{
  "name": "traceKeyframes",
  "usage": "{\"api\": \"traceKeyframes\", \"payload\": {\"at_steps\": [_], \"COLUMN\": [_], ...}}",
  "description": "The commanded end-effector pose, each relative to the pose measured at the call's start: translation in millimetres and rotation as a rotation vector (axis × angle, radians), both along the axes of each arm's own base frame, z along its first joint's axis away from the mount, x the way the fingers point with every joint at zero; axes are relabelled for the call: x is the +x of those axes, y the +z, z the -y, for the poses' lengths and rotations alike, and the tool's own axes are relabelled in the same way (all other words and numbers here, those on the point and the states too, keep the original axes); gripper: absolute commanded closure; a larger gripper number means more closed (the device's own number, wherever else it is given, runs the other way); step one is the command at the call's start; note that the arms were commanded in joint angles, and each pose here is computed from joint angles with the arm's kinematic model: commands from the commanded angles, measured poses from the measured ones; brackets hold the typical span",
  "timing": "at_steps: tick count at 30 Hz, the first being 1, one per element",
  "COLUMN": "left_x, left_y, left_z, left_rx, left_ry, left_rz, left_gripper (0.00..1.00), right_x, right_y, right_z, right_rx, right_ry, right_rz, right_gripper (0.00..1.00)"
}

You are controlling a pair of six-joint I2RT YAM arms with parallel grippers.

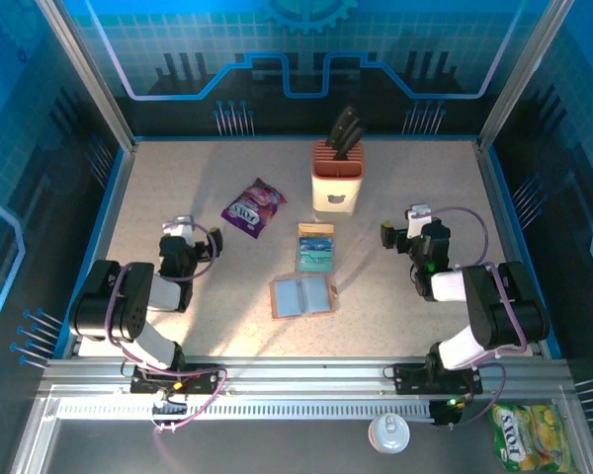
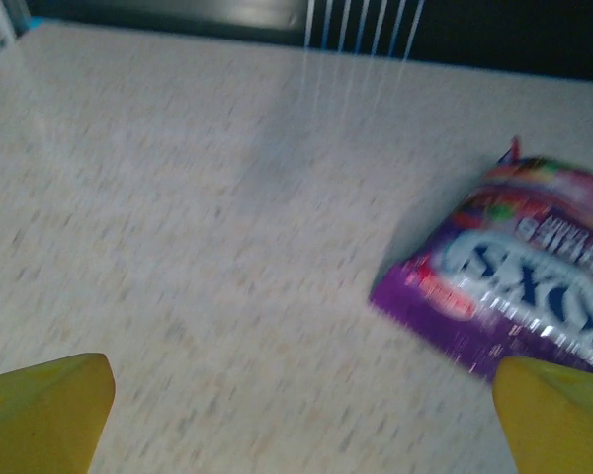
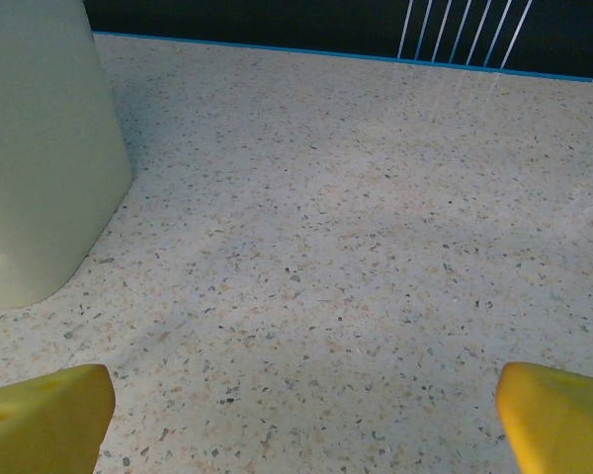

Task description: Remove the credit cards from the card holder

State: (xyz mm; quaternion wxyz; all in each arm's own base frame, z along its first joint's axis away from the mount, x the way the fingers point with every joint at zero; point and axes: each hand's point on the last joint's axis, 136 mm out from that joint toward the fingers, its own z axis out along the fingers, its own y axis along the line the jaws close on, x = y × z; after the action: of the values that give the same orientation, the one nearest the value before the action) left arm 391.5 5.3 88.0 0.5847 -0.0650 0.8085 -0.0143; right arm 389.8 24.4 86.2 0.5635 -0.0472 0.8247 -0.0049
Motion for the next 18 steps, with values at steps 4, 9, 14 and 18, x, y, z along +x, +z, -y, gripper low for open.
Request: {"api": "traceKeyframes", "payload": {"at_steps": [4, 9, 14, 18], "left_x": [4, 1, 0, -2], "left_y": [9, 11, 11, 12], "left_z": [8, 15, 17, 17], "left_rx": [0.061, 0.073, 0.080, 0.084], "left_ry": [-0.028, -0.062, -0.067, -0.071], "left_rz": [0.012, 0.031, 0.040, 0.052], "left_gripper": [0.01, 0.01, 0.01, 0.01], "right_x": [9, 9, 9, 9], "right_y": [13, 12, 12, 12], "right_z": [1, -7, -7, -9], "right_rx": [-0.003, -0.003, -0.003, -0.008], "right_ry": [0.005, 0.053, 0.053, 0.062], "right_rz": [0.043, 0.034, 0.034, 0.038], "right_gripper": [0.00, 0.00, 0.00, 0.00]}}
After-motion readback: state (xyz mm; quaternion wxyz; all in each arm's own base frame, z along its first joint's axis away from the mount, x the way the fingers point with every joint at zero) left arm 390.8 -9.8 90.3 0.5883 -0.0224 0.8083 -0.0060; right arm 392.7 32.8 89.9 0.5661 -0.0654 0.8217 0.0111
